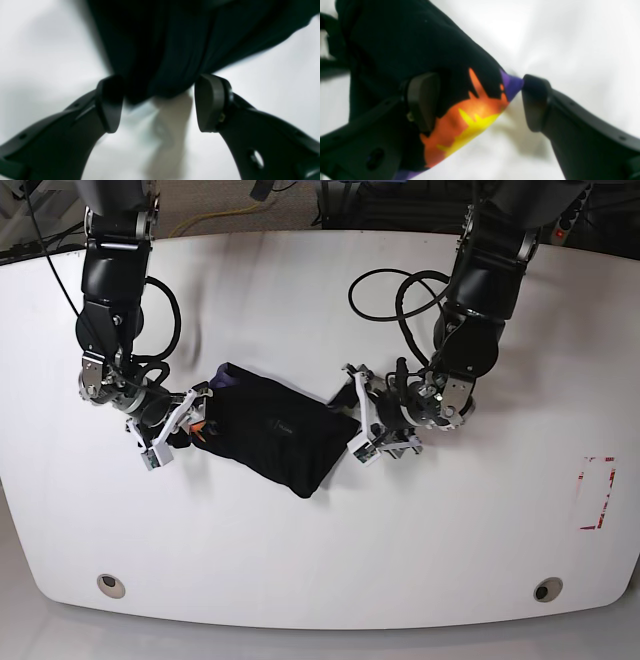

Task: Fold the T-shirt properly
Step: 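Grasp the bundle edges with both grippers and rotate it, then grasp the bundle with the left gripper and fold it over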

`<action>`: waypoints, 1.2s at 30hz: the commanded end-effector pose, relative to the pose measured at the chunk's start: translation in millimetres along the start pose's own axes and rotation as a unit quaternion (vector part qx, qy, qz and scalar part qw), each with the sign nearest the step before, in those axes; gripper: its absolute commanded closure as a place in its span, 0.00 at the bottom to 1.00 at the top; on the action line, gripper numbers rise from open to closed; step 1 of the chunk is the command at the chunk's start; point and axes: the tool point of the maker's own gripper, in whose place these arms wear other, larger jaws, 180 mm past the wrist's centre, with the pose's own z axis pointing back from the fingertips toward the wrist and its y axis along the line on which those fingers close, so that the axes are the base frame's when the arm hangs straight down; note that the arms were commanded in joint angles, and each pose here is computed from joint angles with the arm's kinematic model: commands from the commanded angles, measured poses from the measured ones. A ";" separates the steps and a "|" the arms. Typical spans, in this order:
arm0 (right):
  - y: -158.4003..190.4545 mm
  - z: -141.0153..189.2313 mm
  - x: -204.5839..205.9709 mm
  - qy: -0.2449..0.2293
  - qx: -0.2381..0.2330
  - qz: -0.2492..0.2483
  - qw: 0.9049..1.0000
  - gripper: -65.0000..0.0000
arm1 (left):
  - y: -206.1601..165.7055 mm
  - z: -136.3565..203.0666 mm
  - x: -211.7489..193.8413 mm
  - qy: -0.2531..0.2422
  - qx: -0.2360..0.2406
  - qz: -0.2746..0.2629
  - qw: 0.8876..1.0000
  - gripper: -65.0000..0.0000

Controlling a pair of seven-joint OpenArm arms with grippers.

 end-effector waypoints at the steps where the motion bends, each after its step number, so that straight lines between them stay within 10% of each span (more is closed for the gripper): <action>1: 2.1 20.8 37.1 -0.011 -0.019 0.070 0.997 0.26 | 20.6 26.2 39.6 -0.048 0.026 -0.039 0.998 0.37; 16: -11.6 33.9 95.1 -0.026 -0.050 0.119 0.991 0.26 | 27.6 88.1 26.5 -0.035 0.096 -0.046 0.994 0.37; 26: -55.8 14.6 51.6 0.010 -0.089 0.099 0.991 0.26 | -22.6 105.3 -10.5 -0.023 0.078 -0.044 0.996 0.37; 36: 0.0 22.0 -8.8 0.068 -0.065 0.133 0.987 0.26 | -38.7 112.7 -19.5 -0.021 0.073 -0.042 0.996 0.37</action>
